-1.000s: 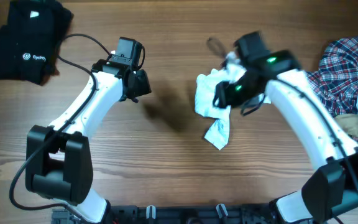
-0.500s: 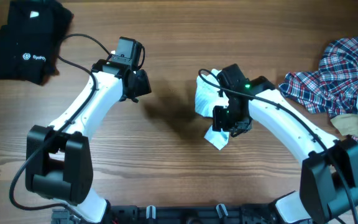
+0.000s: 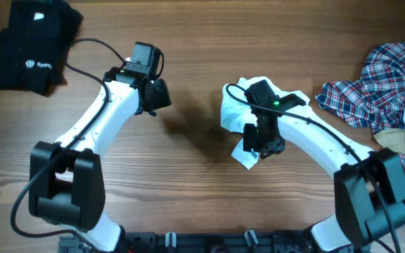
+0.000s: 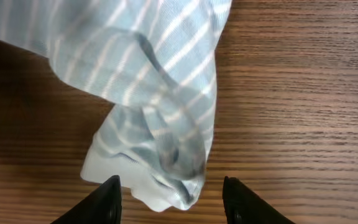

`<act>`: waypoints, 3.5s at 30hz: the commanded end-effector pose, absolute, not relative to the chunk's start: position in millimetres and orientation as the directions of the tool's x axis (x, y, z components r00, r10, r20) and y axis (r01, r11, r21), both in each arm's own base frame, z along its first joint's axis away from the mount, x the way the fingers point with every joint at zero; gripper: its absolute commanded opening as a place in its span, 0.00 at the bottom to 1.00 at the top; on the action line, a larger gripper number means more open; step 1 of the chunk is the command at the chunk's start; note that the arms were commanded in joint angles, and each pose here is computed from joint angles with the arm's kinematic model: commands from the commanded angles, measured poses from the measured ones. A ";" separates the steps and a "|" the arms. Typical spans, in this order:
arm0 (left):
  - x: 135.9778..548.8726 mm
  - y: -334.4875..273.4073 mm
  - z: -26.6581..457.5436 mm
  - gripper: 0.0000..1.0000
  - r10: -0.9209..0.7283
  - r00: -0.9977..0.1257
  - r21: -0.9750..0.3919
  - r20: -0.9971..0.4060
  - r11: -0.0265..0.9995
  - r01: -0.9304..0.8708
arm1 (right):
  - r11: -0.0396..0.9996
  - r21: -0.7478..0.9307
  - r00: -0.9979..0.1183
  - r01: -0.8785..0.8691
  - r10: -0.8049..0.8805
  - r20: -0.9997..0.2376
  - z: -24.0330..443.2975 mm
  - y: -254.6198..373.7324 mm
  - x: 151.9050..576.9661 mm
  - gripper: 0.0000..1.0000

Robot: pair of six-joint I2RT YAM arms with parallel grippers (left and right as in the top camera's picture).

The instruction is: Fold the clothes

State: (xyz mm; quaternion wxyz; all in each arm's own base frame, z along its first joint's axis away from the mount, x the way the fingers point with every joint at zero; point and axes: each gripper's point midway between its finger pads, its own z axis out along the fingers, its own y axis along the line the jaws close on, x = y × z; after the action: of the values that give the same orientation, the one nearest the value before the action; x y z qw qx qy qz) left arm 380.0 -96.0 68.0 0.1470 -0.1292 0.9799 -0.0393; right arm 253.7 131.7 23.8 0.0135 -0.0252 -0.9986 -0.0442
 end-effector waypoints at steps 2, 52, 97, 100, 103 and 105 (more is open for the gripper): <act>385.0 -91.7 70.8 0.59 -0.268 -0.918 -0.104 -0.293 0.963 -0.248 | 0.997 0.037 -0.995 0.073 0.070 0.071 4.8 125.2 247.9 0.51; 383.3 -91.2 70.2 0.61 -0.267 -0.920 -0.100 -0.287 0.963 -0.249 | 0.995 -0.103 -0.981 0.003 0.023 0.193 57.9 115.6 229.4 0.13; 373.5 -315.7 40.5 0.74 0.099 -0.961 -0.714 -0.257 0.650 0.258 | 0.866 0.413 -0.844 0.284 0.430 -0.322 160.2 -12.3 382.4 0.72; 371.6 -316.4 33.6 0.73 0.090 -0.970 -0.721 -0.227 0.653 0.229 | 0.866 0.413 -0.843 0.283 0.429 -0.324 161.1 -12.3 382.1 0.72; 369.3 -320.1 28.7 0.73 0.100 -0.972 -0.741 -0.213 0.632 0.227 | 0.866 0.413 -0.843 0.282 0.430 -0.325 161.6 -12.2 382.0 0.71; 368.4 -322.9 27.7 0.72 0.104 -0.973 -0.755 -0.206 0.615 0.225 | 0.866 0.413 -0.843 0.281 0.429 -0.325 161.6 -12.3 382.0 0.72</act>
State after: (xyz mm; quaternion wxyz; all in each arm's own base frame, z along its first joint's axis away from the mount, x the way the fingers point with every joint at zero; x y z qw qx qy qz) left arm 372.1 -315.8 31.3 0.0909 0.0928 0.9044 -0.4064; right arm 377.9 -14.5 141.7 -0.1816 -0.2049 -0.9468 -0.1689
